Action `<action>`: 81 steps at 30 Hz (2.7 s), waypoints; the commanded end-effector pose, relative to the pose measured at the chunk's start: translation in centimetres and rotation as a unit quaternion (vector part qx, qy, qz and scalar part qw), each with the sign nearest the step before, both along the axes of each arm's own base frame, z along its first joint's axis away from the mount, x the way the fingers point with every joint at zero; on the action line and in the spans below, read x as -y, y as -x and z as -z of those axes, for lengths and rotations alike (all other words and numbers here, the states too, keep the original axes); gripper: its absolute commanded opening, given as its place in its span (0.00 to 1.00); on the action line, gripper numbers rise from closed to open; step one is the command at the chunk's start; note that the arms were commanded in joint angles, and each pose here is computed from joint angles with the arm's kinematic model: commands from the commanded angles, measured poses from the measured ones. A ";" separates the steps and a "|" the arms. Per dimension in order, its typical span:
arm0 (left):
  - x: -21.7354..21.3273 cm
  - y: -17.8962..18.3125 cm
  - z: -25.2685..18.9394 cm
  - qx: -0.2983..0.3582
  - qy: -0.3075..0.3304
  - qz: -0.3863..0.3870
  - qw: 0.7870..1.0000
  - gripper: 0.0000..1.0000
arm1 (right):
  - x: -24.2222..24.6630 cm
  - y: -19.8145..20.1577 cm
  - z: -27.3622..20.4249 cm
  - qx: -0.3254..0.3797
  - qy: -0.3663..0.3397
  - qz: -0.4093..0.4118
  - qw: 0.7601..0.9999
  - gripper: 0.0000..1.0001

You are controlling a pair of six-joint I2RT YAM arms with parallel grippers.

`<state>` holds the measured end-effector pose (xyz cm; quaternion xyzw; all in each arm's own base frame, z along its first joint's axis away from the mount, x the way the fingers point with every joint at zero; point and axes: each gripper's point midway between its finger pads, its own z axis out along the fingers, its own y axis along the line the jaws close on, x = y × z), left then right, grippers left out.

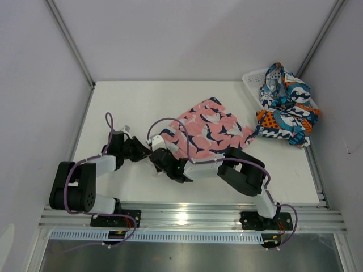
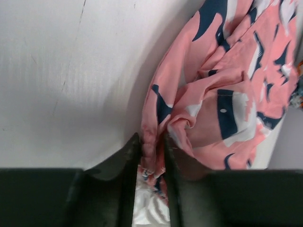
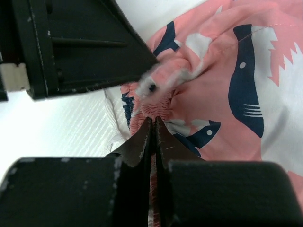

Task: Fold and stack the shorts
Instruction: Fold the shorts

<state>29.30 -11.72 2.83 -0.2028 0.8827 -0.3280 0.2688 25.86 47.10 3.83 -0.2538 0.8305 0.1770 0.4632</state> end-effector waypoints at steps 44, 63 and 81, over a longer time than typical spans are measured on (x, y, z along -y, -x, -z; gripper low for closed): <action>-1.2 -2.5 -0.4 0.001 -0.055 -0.007 0.998 0.00 | 1.8 0.7 -5.0 -0.044 -0.078 -0.030 0.996 0.42; -2.5 -4.7 0.4 -0.020 -0.120 0.019 0.992 0.00 | 9.5 -5.2 1.3 -0.133 0.000 0.079 0.988 0.16; -2.1 -8.4 -0.7 0.005 -0.124 0.045 0.991 0.00 | 3.6 2.6 1.6 -0.158 -0.005 -0.022 0.987 0.17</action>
